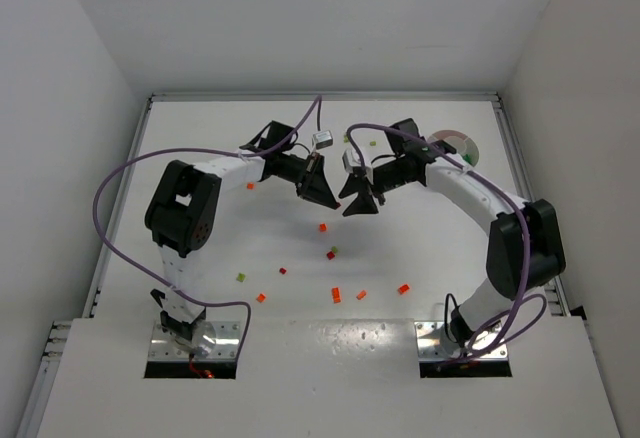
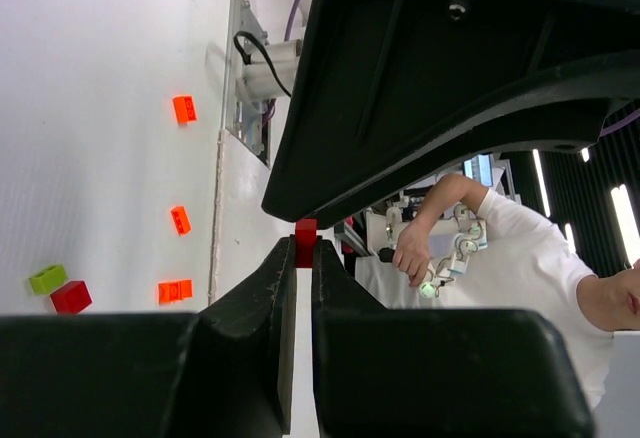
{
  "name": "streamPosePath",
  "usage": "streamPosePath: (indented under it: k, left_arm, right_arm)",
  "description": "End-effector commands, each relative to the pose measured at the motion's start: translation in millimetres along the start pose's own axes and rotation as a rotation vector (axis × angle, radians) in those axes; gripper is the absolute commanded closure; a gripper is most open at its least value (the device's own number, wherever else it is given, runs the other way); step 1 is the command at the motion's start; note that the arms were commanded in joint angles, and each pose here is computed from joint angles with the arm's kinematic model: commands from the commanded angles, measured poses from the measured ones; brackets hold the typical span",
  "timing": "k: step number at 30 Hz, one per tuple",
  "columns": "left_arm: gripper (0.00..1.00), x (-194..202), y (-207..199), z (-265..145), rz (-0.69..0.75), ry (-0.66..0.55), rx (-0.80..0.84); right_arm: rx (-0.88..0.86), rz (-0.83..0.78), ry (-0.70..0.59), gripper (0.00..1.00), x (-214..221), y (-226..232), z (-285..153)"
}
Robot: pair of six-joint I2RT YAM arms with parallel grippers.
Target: Sort the legos into containers by color
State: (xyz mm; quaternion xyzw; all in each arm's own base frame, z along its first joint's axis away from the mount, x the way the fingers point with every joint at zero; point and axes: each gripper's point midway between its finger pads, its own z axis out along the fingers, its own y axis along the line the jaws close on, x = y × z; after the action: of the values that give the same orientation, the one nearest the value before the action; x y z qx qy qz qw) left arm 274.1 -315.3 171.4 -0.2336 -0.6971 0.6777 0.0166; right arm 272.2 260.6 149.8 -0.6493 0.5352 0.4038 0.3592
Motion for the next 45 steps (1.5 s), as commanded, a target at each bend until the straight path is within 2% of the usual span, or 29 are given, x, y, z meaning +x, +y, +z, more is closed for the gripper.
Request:
streamPosePath:
  k: [1,10,17,20,21,23,24,27,28,30,31,32,34,35,37,38,39,41,42,45]
  left_arm:
    - [1.00,6,-39,-4,0.075,0.066,0.143]
    - [1.00,6,-45,-1,0.084,0.075,0.146]
    - [1.00,5,-46,-1,0.092,0.074,0.147]
    - [1.00,3,-48,-1,0.101,0.074,0.147]
    - [0.96,4,-48,-1,0.092,0.074,0.147]
    - [0.87,4,-48,-1,0.092,0.074,0.147]
    - [0.69,0,-49,-5,0.101,0.064,0.143]
    - [0.38,-10,-44,-14,0.100,0.023,0.106]
    - [0.24,-14,-46,-21,0.111,0.001,0.090]
    - [0.13,-18,-47,-28,0.122,-0.023,0.073]
    - [0.04,-20,-46,-32,0.122,-0.033,0.069]
    - [0.00,-26,-44,-41,0.130,-0.068,0.037]
    - [0.00,-34,-43,-53,0.148,-0.119,-0.012]
    - [0.00,-39,-41,-61,0.157,-0.153,-0.048]
    - [0.00,-66,-28,-96,0.223,-0.299,-0.254]
    - [0.00,-80,-11,-122,0.262,-0.368,-0.447]
    - [0.00,-80,1,-132,0.265,-0.385,-0.558]
    - [0.00,-92,-5,-157,0.375,-0.418,-0.757]
    - [0.00,-100,7,-176,0.378,-0.463,-0.954]
    - [0.00,-103,-1,-181,0.438,-0.468,-1.073]
  right_arm:
    - [0.008,-0.107,-0.025,0.54,-17,-3,1]
    - [0.025,-0.099,-0.014,0.59,-18,-7,6]
    - [0.028,-0.097,-0.005,0.73,-20,-7,11]
    - [0.040,-0.088,0.013,0.84,-17,-9,10]
    - [0.040,-0.088,0.013,0.92,-16,-9,10]
    - [0.045,-0.088,0.021,0.97,-15,-10,10]
    - [0.051,-0.087,0.029,1.00,-14,-11,9]
    - [0.050,-0.067,0.036,1.00,-10,-5,5]
    - [0.063,-0.039,0.036,1.00,-8,-7,1]
    - [0.067,-0.023,0.046,1.00,-6,-3,0]
    - [0.089,-0.022,0.063,1.00,-3,-4,-6]
    - [0.093,-0.030,0.061,1.00,-6,-4,-7]
    - [0.138,0.037,0.105,1.00,4,-6,-14]
    - [0.182,0.060,0.111,1.00,4,-13,-21]
    - [0.307,0.167,0.166,1.00,14,-33,-43]
    - [0.415,0.199,0.201,1.00,17,-52,-63]
    - [0.468,0.201,0.230,1.00,20,-65,-75]
    - [0.527,0.274,0.308,1.00,33,-74,-95]
    - [0.599,0.298,0.362,1.00,38,-94,-118]
    - [0.697,0.292,0.489,1.00,44,-115,-159]
